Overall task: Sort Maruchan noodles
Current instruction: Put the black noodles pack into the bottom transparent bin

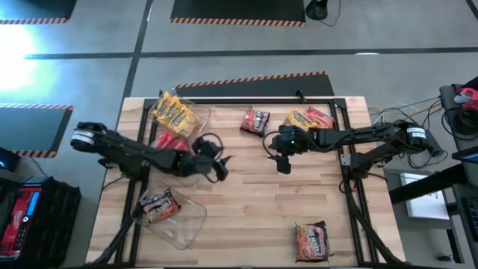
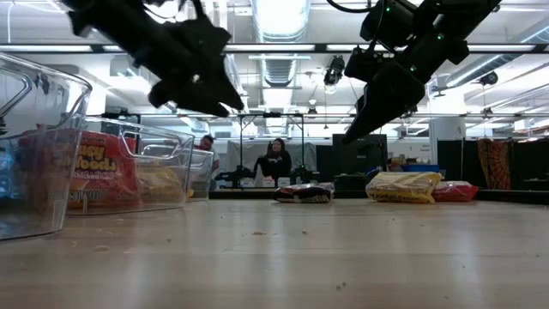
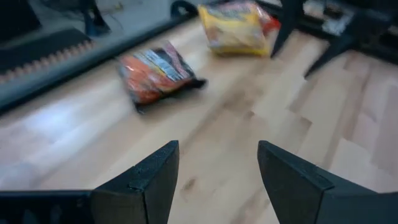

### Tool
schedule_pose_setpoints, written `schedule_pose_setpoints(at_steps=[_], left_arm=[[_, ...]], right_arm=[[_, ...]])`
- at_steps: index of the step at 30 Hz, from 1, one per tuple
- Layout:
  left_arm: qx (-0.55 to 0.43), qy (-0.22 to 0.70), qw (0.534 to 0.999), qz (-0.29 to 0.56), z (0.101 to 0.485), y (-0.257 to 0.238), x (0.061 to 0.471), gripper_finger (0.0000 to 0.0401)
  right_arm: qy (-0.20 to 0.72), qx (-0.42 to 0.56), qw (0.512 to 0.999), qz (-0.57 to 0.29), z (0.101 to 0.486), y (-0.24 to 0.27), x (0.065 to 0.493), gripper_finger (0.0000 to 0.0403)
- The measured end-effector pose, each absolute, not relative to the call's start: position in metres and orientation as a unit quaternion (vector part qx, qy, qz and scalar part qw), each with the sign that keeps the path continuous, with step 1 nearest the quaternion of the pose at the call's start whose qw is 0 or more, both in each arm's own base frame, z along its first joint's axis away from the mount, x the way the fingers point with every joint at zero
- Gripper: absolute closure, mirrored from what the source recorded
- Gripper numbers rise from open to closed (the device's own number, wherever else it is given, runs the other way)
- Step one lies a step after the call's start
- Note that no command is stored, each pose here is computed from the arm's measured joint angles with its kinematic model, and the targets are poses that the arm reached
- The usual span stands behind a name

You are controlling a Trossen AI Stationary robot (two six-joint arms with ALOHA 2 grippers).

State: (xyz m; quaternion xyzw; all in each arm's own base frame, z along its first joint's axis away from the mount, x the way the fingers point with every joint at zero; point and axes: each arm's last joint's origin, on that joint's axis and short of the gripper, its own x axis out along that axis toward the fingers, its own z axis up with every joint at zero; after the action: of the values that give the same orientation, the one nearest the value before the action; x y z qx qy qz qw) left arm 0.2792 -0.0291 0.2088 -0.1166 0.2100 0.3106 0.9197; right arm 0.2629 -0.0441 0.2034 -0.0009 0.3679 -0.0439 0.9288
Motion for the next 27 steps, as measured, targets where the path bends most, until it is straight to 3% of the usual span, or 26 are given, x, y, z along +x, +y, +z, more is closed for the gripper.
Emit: schedule_pose_setpoints(at_steps=[4,10,21,27], left_arm=[[-0.139,0.244,0.920,0.273,0.210,-0.027,0.300,0.0200],[-0.135,0.288,0.894,0.315,0.219,-0.015,0.320,0.0200],[-0.102,0.327,0.874,0.344,0.213,0.030,0.318,0.0200],[-0.096,0.334,0.867,0.356,0.209,0.043,0.314,0.0200]], right_arm=[[0.368,-0.001,0.929,-0.044,0.203,-0.044,0.263,0.0200],[0.329,-0.030,0.943,-0.038,0.210,-0.045,0.268,0.0199],[0.274,0.088,0.955,-0.077,0.216,-0.046,0.275,0.0200],[0.259,0.098,0.932,-0.232,0.213,-0.073,0.273,0.0199]])
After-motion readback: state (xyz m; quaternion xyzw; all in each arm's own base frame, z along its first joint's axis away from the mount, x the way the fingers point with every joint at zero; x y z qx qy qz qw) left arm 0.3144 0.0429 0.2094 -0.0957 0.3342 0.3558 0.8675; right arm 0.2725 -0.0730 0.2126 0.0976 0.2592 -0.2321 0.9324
